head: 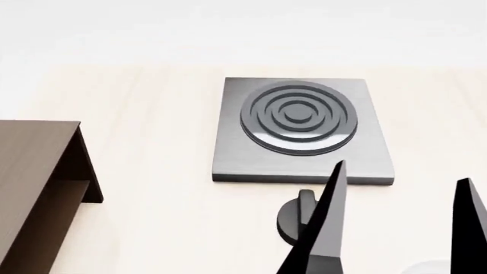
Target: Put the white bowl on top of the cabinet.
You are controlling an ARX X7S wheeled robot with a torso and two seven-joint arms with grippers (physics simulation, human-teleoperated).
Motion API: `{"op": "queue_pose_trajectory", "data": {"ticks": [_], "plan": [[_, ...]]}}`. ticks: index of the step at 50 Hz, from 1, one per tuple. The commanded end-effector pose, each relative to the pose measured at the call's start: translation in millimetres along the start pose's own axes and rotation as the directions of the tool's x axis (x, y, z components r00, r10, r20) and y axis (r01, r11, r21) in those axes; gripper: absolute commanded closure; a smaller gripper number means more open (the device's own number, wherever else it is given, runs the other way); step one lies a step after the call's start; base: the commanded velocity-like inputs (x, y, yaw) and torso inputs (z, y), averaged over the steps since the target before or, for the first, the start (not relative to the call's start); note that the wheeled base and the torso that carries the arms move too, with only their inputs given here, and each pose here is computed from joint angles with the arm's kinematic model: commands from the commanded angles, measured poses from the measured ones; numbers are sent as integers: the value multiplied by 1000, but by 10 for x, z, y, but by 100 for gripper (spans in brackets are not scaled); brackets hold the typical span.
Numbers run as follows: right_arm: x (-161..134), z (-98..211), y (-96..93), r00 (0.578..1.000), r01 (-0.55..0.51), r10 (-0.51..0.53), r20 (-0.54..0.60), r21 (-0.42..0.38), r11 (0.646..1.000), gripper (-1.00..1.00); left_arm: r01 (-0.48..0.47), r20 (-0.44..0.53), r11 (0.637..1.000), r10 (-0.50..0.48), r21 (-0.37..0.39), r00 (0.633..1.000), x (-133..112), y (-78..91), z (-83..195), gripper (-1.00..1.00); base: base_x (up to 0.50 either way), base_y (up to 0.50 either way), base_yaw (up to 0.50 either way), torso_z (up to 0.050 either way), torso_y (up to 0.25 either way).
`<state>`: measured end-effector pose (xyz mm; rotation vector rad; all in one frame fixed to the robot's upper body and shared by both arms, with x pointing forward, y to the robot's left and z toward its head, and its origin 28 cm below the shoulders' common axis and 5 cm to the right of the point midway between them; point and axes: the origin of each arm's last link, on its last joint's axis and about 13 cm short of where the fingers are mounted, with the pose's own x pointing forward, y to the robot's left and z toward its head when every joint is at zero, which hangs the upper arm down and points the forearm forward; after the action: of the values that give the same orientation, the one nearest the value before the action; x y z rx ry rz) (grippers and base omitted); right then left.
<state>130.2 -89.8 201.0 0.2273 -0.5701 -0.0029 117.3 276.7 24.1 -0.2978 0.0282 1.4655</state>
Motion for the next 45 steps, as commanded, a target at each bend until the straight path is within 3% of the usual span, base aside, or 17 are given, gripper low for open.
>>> {"op": "queue_pose_trajectory", "data": {"ticks": [1, 6, 16, 35, 45], "plan": [[16, 19, 2, 999, 1, -1, 34, -4, 1000, -100, 9, 19, 1000, -9, -3, 1000, 3, 22, -3, -100, 0, 0, 0, 0, 0], [17, 23, -2, 999, 22, -20, 49, -36, 999, -100, 8, 18, 1000, -8, -5, 1000, 5, 27, -1, -100, 3, 220, 0, 0, 0], [24, 12, -6, 999, 26, -26, 33, -14, 1000, -100, 8, 18, 1000, -8, -6, 1000, 4, 30, -1, -100, 51, 446, 0, 0, 0], [11, 19, 4, 999, 12, -11, 46, -15, 1000, -100, 9, 17, 1000, -9, -7, 1000, 3, 27, -3, -100, 3, 6, 0, 0, 0], [30, 13, -16, 998, 54, -54, 27, -15, 998, -100, 10, 18, 1000, -10, -7, 1000, 4, 26, -5, -100, 279, 0, 0, 0, 0]]}}
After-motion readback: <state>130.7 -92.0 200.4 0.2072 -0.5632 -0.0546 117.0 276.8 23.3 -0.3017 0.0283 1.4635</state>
